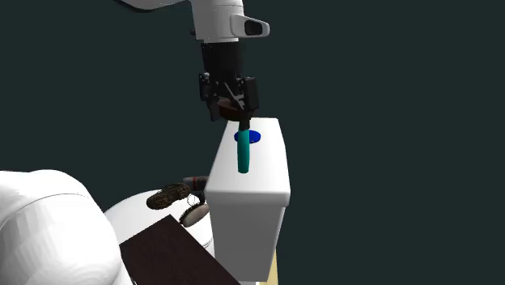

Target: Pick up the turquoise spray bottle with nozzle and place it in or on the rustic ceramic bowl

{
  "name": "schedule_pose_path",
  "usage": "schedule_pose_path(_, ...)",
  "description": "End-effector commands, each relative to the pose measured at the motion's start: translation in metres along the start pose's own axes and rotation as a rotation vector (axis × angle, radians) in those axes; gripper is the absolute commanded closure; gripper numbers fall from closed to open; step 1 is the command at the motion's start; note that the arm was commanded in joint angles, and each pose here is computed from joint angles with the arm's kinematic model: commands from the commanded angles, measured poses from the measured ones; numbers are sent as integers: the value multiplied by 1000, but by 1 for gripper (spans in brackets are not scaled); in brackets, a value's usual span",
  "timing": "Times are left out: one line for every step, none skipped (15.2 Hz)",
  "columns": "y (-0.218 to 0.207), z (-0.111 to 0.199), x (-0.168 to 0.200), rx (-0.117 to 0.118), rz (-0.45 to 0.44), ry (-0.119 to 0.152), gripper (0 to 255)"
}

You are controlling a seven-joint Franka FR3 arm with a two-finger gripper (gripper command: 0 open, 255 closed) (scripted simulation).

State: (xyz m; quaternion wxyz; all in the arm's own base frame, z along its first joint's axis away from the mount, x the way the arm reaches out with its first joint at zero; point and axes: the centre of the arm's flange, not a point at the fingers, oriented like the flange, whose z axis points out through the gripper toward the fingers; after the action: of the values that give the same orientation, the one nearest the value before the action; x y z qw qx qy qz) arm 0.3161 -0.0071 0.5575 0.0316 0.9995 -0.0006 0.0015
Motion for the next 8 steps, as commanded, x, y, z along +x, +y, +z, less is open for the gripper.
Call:
schedule_pose_path(0,0,0,0,0,0,0)
schedule_pose_path(4,8,0,34,-91,68,0)
schedule_pose_path(7,17,1,67,-182,135,0)
schedule_pose_path(10,25,3,101,-274,203,0)
schedule_pose_path(13,34,6,134,-365,271,0)
schedule_pose_path(15,42,9,168,-456,339,0)
schedule_pose_path(16,50,14,202,-548,406,0)
schedule_pose_path(17,58,18,235,-639,474,0)
